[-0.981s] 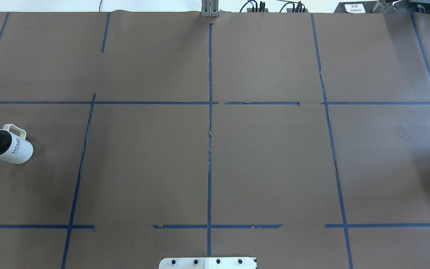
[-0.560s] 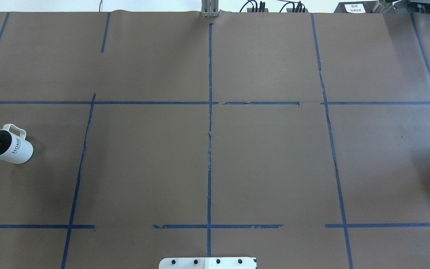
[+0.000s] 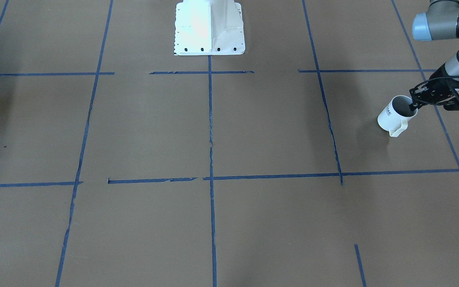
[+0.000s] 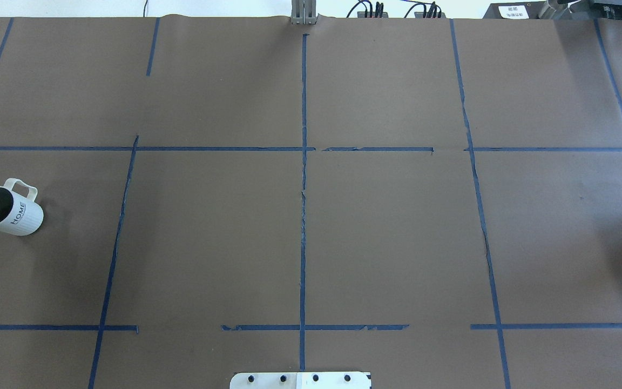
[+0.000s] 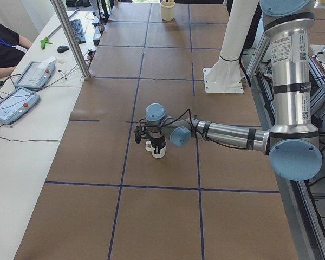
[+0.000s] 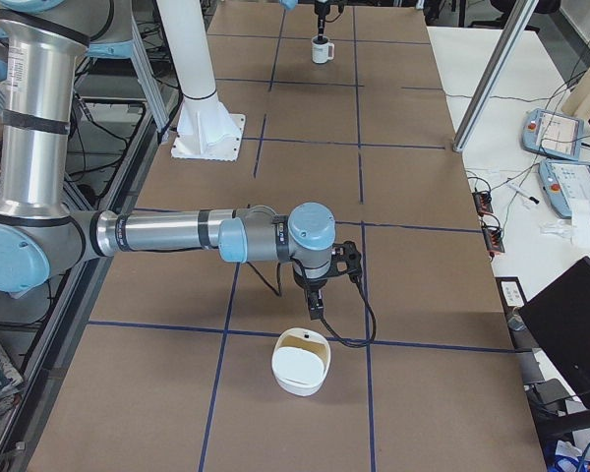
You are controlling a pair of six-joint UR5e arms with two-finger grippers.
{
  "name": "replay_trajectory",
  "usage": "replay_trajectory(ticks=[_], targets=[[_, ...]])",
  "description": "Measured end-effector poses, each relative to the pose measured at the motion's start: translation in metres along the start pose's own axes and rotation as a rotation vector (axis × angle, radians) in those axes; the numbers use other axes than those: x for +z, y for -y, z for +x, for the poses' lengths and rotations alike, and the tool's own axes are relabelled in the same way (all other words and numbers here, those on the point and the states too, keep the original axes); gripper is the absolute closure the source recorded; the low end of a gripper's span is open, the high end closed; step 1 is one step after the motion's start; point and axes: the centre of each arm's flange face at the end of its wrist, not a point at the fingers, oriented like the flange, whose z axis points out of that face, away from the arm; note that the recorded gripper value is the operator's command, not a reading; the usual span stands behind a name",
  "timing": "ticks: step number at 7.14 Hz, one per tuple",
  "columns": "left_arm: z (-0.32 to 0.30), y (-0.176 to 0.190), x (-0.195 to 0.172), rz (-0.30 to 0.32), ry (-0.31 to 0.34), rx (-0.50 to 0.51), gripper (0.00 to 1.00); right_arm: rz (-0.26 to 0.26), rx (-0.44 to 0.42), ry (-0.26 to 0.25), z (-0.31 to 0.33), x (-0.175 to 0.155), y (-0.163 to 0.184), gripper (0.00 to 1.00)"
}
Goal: Left arm hands cup to right arm to dump lemon
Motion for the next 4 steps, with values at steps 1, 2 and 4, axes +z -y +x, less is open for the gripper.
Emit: replay_trajectory(ticks=[1,2,4], targets=[[-0.003,0.005,-0.011,0.021,-0.005,-0.013,1.0,0.004,-0.002,0.0,-0.001,-0.001,0.001,0.0],[-0.004,0.01,-0.023,0.043,-0.014,-0.045,1.0,0.014,-0.012,0.001,-0.003,-0.002,0.002,0.01],[0.02,0.028,-0.046,0.088,-0.056,-0.198,1.0,0.07,-0.148,-0.004,-0.025,0.003,0.028,0.01]])
